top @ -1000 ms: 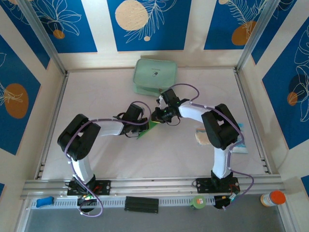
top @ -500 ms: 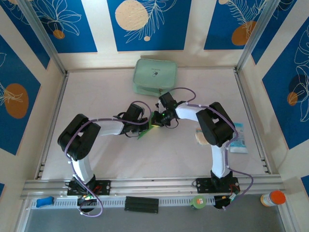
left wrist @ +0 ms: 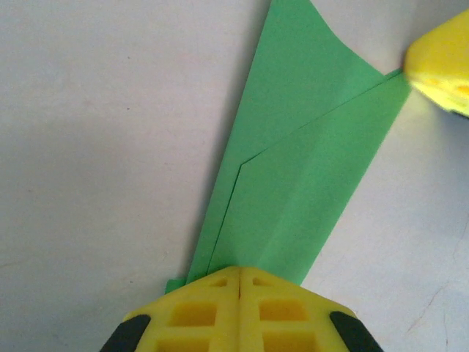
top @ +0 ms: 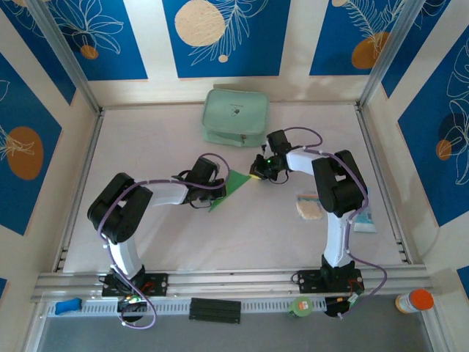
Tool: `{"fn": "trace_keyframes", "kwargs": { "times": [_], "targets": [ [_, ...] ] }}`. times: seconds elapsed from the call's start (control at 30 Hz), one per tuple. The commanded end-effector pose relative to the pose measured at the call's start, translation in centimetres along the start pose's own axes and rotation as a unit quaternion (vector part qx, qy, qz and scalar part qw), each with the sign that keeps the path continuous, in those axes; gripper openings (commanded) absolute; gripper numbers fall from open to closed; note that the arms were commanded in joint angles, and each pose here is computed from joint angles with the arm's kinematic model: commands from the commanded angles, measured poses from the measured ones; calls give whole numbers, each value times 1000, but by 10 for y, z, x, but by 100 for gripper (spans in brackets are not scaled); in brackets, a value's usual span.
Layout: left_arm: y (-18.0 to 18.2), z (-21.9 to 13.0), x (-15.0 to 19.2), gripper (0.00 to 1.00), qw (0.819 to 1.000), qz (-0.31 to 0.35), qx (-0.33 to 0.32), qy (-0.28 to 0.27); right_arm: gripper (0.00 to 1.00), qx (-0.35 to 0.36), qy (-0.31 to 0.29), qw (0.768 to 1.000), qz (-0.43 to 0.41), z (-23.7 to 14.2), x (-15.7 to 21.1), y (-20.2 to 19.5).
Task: Fold a paper plane with a square sheet of paper (pick it up from the middle)
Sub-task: Fold the wing for the fifth time at the center of the table, then turn over the paper plane at the center of the table.
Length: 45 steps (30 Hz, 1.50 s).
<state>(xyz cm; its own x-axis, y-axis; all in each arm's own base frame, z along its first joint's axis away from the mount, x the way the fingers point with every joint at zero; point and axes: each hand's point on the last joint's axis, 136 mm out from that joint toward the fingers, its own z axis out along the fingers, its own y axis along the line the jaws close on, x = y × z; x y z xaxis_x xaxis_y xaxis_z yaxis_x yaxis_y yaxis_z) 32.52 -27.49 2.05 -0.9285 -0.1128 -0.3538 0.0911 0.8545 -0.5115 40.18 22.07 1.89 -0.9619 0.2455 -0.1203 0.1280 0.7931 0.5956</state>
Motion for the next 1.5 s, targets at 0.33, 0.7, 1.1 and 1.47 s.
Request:
{"fn": "trace_keyframes", "kwargs": {
  "times": [0.33,0.7,1.1,1.47],
  "targets": [
    [-18,-17,6,3,999,3,28,38,10,0,-39,996,-77,-30,46,46],
    [22,-100,-26,57,996,-33,-44,-73,33,110,-28,993,-42,-35,91,42],
    [91,-173,-30,99,971,-32,-173,-161,64,227,-51,973,-1,-29,112,70],
    [89,-171,-22,99,976,-9,-153,-154,60,296,-83,950,48,-17,95,60]
  ]
}}
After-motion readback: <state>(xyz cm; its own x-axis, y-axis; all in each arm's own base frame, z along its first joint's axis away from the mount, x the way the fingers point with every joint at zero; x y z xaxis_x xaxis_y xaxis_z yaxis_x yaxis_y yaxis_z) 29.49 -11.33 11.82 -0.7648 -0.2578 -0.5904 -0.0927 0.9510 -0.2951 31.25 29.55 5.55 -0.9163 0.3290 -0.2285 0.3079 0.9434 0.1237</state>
